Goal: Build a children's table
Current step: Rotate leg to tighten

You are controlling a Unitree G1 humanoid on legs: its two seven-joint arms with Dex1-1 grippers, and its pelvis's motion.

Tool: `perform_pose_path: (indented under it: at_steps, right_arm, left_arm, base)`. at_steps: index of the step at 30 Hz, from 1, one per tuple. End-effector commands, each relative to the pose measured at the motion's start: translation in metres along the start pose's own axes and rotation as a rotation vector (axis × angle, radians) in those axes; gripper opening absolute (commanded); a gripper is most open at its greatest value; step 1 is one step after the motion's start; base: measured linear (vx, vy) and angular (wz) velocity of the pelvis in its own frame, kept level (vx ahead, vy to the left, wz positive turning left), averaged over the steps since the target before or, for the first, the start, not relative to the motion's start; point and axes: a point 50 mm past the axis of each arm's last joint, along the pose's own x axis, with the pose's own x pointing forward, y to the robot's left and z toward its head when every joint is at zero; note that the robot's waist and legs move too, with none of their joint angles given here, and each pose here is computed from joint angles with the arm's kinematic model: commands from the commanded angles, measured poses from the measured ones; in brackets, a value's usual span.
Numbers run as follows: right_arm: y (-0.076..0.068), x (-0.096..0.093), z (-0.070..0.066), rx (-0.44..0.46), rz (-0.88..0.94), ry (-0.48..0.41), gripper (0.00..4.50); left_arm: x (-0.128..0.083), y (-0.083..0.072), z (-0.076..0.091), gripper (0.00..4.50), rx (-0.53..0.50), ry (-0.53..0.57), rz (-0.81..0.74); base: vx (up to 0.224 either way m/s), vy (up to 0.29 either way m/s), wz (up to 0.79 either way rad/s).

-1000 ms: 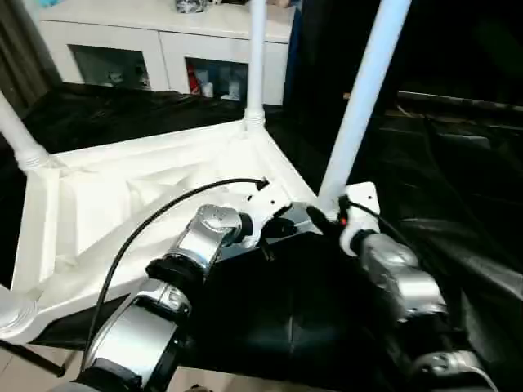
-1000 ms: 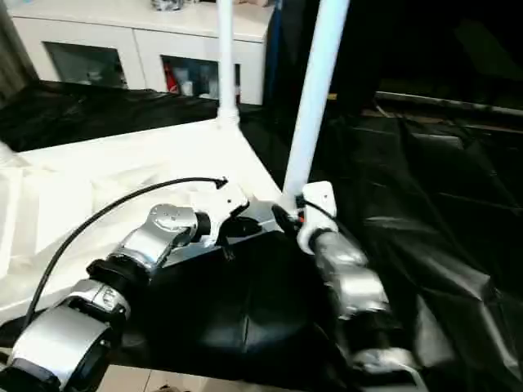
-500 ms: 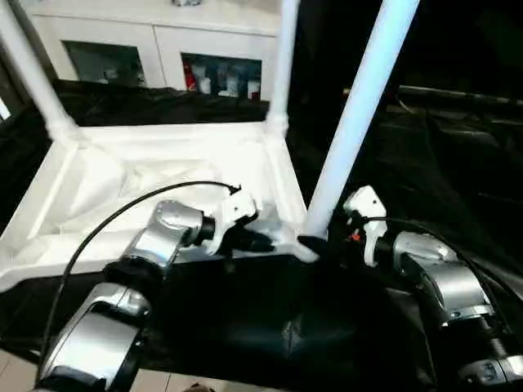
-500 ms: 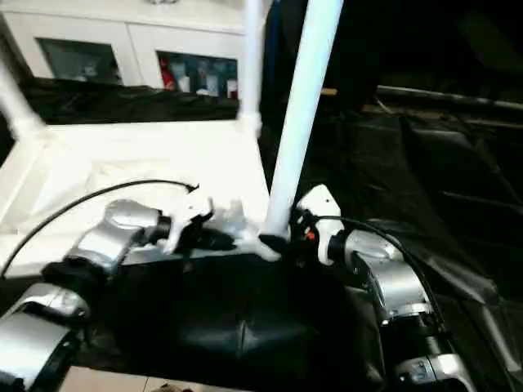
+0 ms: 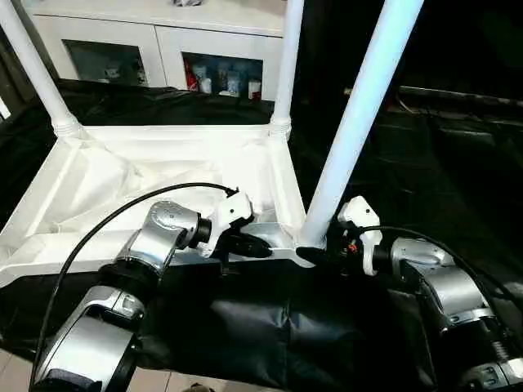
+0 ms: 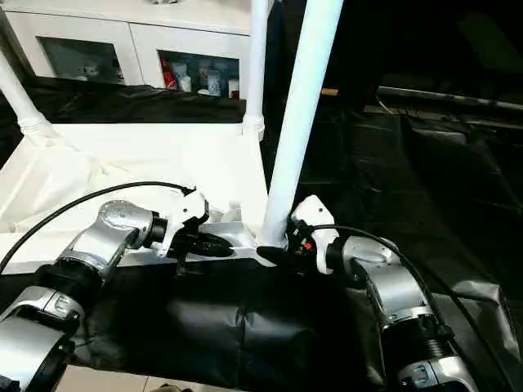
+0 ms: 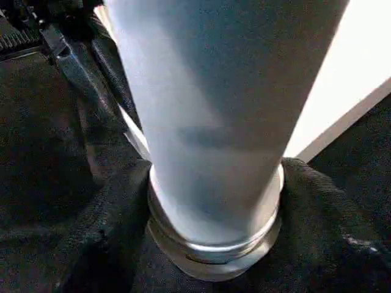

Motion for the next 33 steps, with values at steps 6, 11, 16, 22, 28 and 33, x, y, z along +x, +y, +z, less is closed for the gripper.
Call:
perform_pose_path:
  at_steps: [6, 11, 16, 22, 28, 33]
  right_arm:
    - [0.004, 0.003, -0.004, 0.039, 0.003, -0.018, 2.76]
    - [-0.006, 0.019, -0.014, 0.157, -0.262, -0.024, 2.75]
    - [-0.009, 0.047, -0.012, 0.337, -0.535, -0.072, 2.75]
    - [-0.003, 0.069, -0.001, 0.303, -0.599, -0.071, 2.75]
    - [-0.001, 0.068, 0.011, 0.241, -0.543, -0.155, 3.44]
    - [-0.011, 0.041, 0.012, 0.154, -0.416, -0.19, 3.93]
  left_arm:
    - [0.001, -0.004, -0.006, 0.0, -0.028, -0.007, -0.019]
    - [0.02, 0.002, -0.004, 0.0, -0.015, 0.018, 0.143]
    - [0.056, 0.004, 0.016, 0.0, -0.054, -0.01, 0.267]
    - [0.084, -0.002, 0.034, 0.0, 0.003, -0.011, 0.302]
    - [0.079, 0.0, 0.029, 0.0, 0.001, 0.011, 0.304]
    - [0.057, 0.008, 0.015, 0.0, 0.044, 0.032, 0.31]
  base:
    - [0.0, 0.0, 0.0]
    - [0.0, 0.0, 0.0]
    - [0.0, 0.0, 0.0]
    - [0.0, 0.0, 0.0]
    - [0.0, 0.0, 0.0]
    - [0.0, 0.0, 0.0]
